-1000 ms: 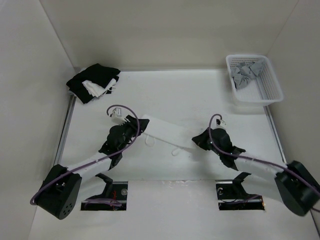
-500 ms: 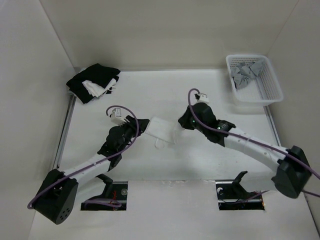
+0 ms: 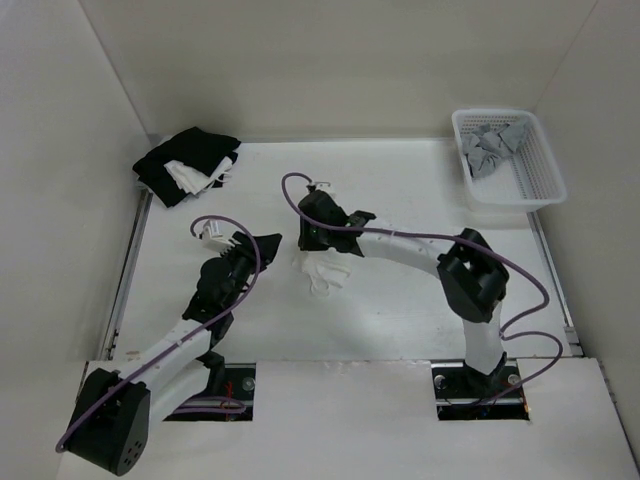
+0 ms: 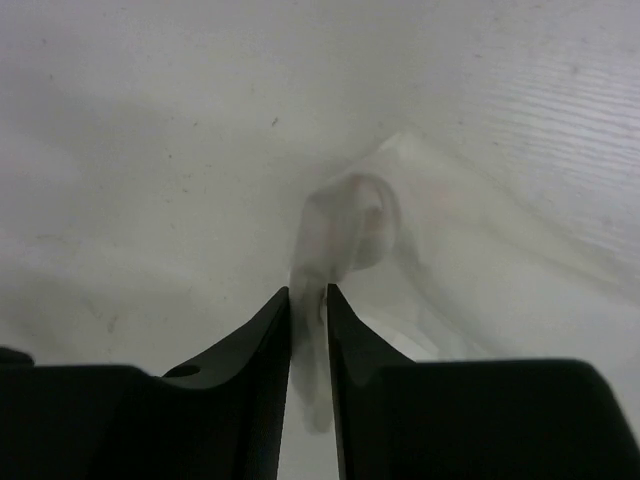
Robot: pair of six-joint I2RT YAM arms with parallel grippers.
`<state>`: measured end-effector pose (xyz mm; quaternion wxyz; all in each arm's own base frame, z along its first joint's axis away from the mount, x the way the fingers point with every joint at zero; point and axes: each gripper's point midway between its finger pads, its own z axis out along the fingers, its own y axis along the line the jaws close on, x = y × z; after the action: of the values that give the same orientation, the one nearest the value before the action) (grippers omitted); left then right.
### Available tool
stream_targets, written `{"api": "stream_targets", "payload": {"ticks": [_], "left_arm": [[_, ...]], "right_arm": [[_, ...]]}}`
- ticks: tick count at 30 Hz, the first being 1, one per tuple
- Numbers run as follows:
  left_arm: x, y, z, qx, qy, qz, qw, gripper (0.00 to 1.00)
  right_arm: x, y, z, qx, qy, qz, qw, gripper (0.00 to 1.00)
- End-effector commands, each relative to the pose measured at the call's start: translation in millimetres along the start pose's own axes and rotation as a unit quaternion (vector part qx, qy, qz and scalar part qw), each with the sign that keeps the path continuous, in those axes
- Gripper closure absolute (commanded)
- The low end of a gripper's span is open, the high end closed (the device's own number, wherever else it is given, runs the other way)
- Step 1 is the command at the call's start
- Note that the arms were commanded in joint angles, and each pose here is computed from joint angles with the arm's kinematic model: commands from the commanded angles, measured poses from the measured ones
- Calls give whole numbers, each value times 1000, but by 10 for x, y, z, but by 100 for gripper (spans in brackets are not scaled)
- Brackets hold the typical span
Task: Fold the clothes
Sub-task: Fold the tank top
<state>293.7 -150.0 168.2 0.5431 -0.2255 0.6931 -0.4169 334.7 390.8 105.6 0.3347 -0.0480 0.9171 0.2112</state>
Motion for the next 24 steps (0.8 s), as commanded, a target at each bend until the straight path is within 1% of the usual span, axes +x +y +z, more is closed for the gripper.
{"api": "stream_targets", "payload": {"ticks": [1, 2, 3, 4, 6, 7, 9, 10, 12, 13, 14, 16, 20, 22, 24], "left_arm": [[-66, 2, -19, 6, -7, -3, 1000, 65], [-76, 2, -19, 6, -8, -4, 1000, 65], [-91, 6, -19, 6, -11, -5, 1000, 65], [-103, 7, -12, 4, -12, -5, 1000, 65], [-101, -26, 20, 5, -11, -6, 1000, 65], [-78, -59, 46, 6, -6, -4, 1000, 65], [7, -140, 102, 13, 9, 0, 1000, 64], [83, -203, 157, 17, 22, 4, 1000, 64], [234, -303, 243, 25, 42, 11, 999, 64], [338, -380, 318, 31, 55, 14, 998, 64], [411, -413, 363, 34, 64, 17, 997, 64], [569, -473, 503, 38, 82, 21, 996, 64], [766, -378, 776, 28, 95, 17, 995, 66], [829, -238, 857, 14, 104, 9, 994, 69], [874, 12, 876, -15, 112, 2, 994, 70]], "right_arm": [[-111, 274, 64, -26, -2, 9, 1000, 67], [-132, 348, 36, -38, -6, 15, 999, 58], [-162, 419, -23, -55, -14, 20, 998, 51], [-208, 462, -98, -71, -25, 25, 997, 47], [-286, 502, -322, -103, -51, 33, 993, 44], [-304, 480, -431, -113, -65, 34, 991, 45], [-302, 355, -560, -119, -83, 40, 989, 55], [-287, 253, -589, -120, -90, 44, 988, 62], [-208, 34, -557, -122, -95, 54, 986, 81], [-165, -62, -516, -125, -92, 57, 986, 88], [-109, -142, -476, -132, -82, 63, 986, 92], [-62, -298, -402, -141, -80, 82, 983, 94], [-66, -522, -259, -163, -92, 116, 976, 94], [-20, -618, -132, -170, -83, 136, 973, 94], [48, -740, -22, -165, -76, 162, 970, 94]]}}
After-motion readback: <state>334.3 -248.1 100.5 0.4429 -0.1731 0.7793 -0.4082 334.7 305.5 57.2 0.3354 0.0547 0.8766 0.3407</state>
